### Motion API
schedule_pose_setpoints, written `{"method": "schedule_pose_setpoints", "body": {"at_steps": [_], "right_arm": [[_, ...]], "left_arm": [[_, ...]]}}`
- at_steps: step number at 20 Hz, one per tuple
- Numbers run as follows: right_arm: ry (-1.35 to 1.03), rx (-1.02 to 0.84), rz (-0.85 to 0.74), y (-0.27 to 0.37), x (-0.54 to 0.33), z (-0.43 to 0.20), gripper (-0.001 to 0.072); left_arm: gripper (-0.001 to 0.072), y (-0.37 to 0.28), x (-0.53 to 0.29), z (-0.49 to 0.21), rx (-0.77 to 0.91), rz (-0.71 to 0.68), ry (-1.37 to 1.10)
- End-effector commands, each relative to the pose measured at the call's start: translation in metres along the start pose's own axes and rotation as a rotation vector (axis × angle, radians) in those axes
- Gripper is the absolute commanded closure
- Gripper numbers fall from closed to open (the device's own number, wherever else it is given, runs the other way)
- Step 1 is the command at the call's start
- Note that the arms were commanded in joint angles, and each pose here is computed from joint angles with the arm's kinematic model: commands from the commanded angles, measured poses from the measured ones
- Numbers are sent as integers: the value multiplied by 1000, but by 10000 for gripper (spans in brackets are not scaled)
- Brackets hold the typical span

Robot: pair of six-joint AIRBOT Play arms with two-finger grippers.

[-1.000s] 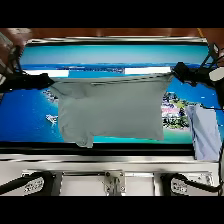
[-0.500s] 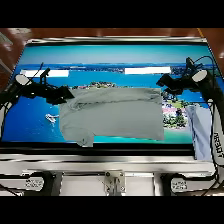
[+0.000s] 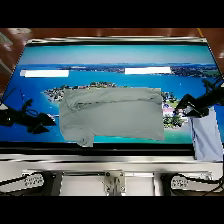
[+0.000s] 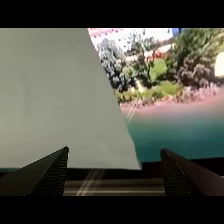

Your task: Fold the shirts.

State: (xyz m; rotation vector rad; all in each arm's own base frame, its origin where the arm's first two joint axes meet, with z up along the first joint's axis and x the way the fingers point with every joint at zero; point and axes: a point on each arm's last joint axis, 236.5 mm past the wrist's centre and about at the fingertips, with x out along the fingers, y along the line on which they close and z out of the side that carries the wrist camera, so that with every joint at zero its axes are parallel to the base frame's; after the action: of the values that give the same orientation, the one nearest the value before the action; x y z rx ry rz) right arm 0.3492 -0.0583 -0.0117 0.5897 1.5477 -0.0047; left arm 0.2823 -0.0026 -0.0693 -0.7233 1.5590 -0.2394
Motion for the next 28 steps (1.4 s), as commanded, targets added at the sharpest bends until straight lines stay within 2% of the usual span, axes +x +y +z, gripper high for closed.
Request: {"method": "schedule_pose_setpoints", "body": {"at_steps": [1, 6, 11, 12, 13, 14, 15, 16, 17, 19, 22, 28], "right_arm": [[83, 31, 99, 11, 12, -23, 32], [57, -1, 90, 20, 16, -17, 32], [53, 5, 77, 16, 17, -16, 32], [49, 27, 61, 13, 17, -15, 32], [52, 46, 32, 6, 17, -15, 32], [64, 53, -9, -3, 17, -18, 32], [93, 52, -52, -14, 19, -26, 32], [144, 47, -94, -26, 22, -39, 32], [209, 30, -99, -33, 30, -56, 34], [283, 39, -11, -31, 52, -82, 33], [245, 116, 52, -29, 91, -89, 32], [180, 108, 59, -13, 134, -92, 33]], "left_arm": [[48, 27, 24, -11, -74, 2, -44], [48, 7, 43, 12, -81, -71, -100], [50, -19, 77, 12, -77, -116, -51], [78, -22, 81, 15, -85, -115, -59], [241, -24, 81, 19, -98, -122, -74], [504, -29, 81, 22, -108, -142, -86], [630, -33, 79, 23, -108, -159, -90], [672, -39, 78, 22, -87, -182, -89], [672, -43, 77, 20, -69, -196, -83], [672, -47, 75, 14, -37, -209, -63], [672, -54, 71, 9, -14, -223, -50], [673, -71, 55, 0, 88, -255, -47]]}}
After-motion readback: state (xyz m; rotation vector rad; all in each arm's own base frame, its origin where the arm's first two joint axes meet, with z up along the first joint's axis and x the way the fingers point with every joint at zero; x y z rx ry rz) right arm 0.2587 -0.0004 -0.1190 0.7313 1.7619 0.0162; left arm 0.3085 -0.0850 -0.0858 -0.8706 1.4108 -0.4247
